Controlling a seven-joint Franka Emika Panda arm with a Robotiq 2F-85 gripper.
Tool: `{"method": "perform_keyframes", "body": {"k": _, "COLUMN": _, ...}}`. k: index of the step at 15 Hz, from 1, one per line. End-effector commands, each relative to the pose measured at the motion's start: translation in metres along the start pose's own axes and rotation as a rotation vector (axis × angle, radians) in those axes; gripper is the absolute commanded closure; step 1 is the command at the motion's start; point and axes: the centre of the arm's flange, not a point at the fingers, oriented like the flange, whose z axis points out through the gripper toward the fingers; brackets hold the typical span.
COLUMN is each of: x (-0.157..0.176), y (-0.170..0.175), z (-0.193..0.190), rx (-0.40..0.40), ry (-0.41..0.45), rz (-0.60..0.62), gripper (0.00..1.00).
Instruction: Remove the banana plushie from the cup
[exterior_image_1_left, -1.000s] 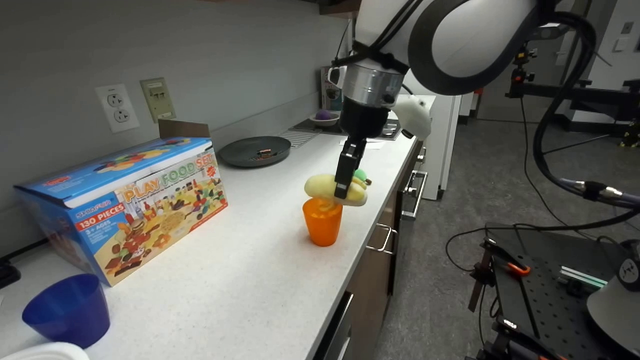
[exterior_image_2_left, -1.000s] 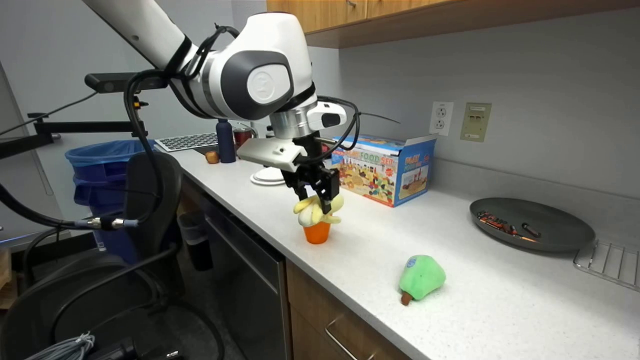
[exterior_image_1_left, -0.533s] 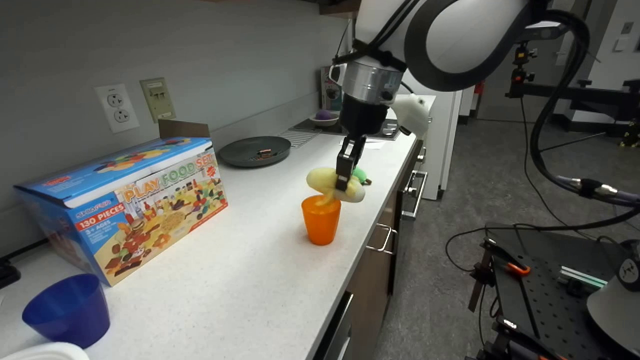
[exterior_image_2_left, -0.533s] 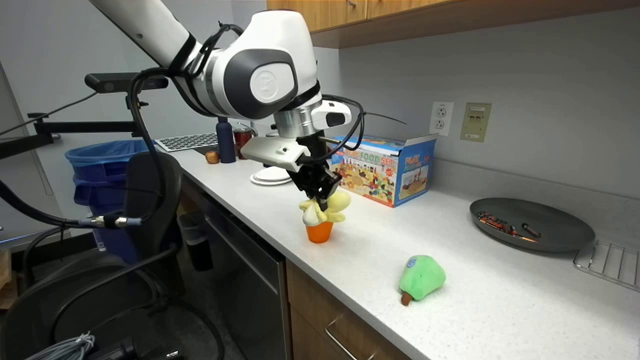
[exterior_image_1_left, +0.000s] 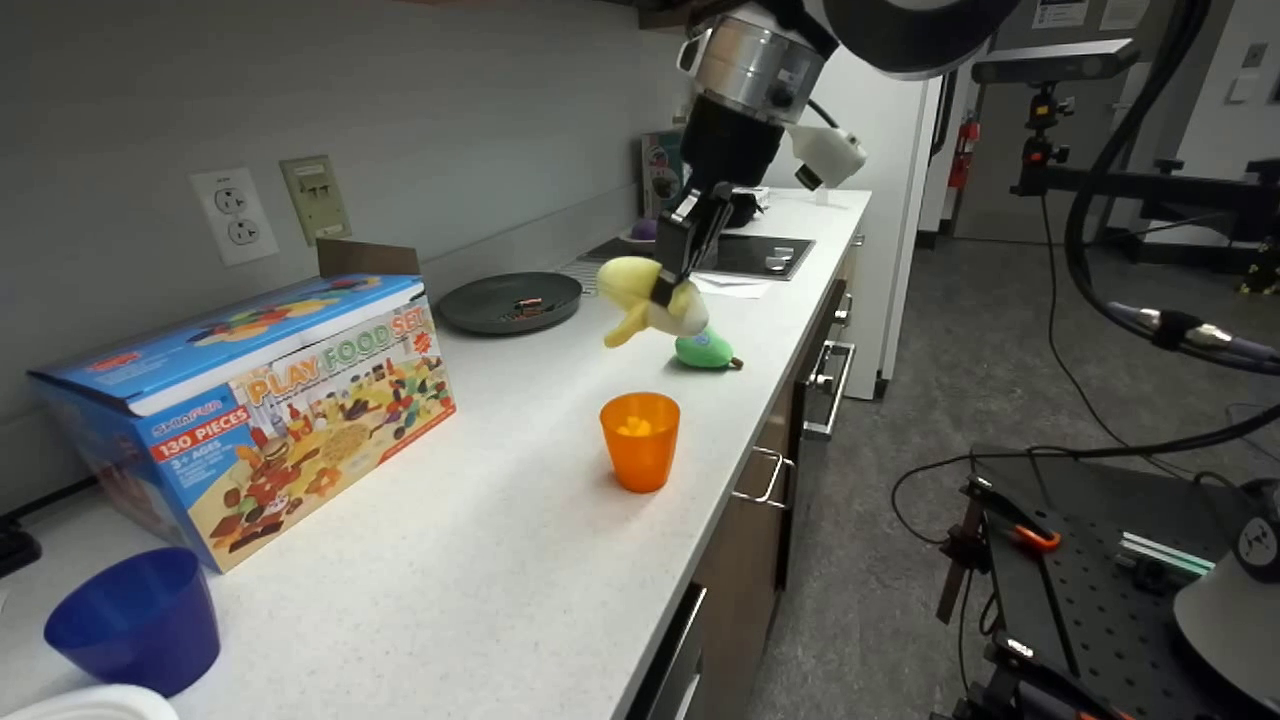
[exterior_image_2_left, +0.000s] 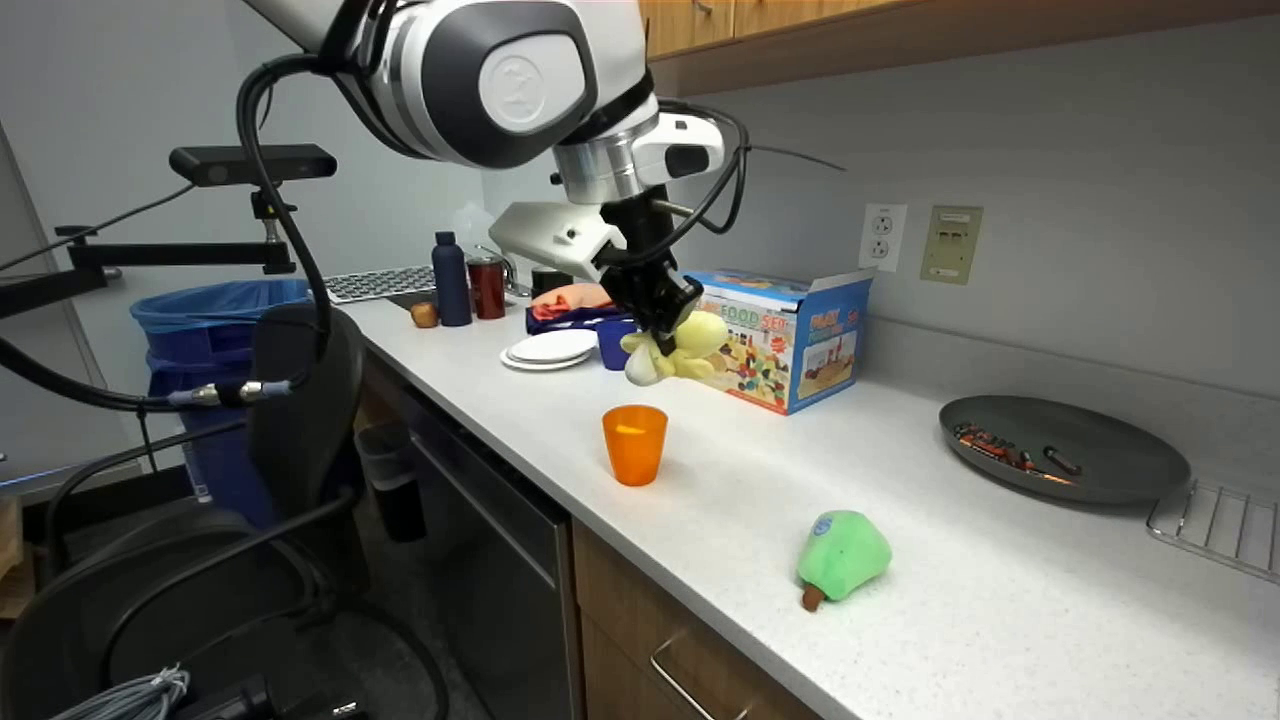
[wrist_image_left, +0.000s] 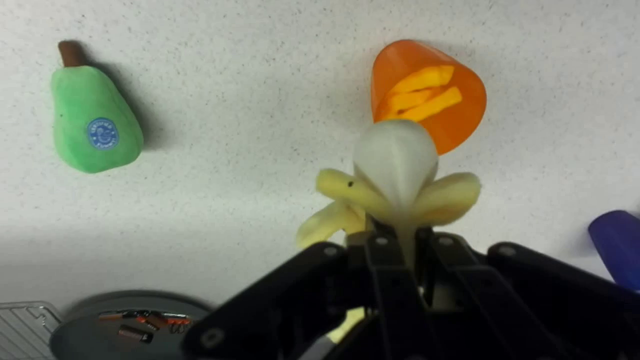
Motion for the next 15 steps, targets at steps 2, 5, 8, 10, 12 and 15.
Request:
{"method": "perform_keyframes", "body": {"k": 2, "x": 0.015, "y": 0.032, "z": -0.010, "rx": -0.006, "ry": 0.065, "rz": 0.152, "gripper": 0.97}}
{"method": "perform_keyframes", "body": {"k": 5, "x": 0.025, "y": 0.061, "z": -0.004, "rx": -0.030, "ry": 0.061, "rz": 0.243, "gripper": 0.97}}
{"method": "perform_keyframes", "body": {"k": 8, "x": 0.033, "y": 0.088, "z": 0.003, "rx": -0.061, "ry": 0.064, "rz": 0.295, "gripper": 0.97}}
{"method": "perform_keyframes", "body": {"k": 10, "x": 0.039, "y": 0.106, "z": 0.010, "rx": -0.085, "ry": 0.061, "rz": 0.284, "gripper": 0.97}}
{"method": "perform_keyframes", "body": {"k": 12, "x": 0.048, "y": 0.120, "z": 0.017, "rx": -0.098, "ry": 0.035, "rz": 0.269, "gripper": 0.97}}
{"method": "perform_keyframes", "body": {"k": 15, "x": 0.059, "y": 0.133, "z": 0.034, "rx": -0.135, "ry": -0.003, "rz": 0.244, "gripper": 0.97}}
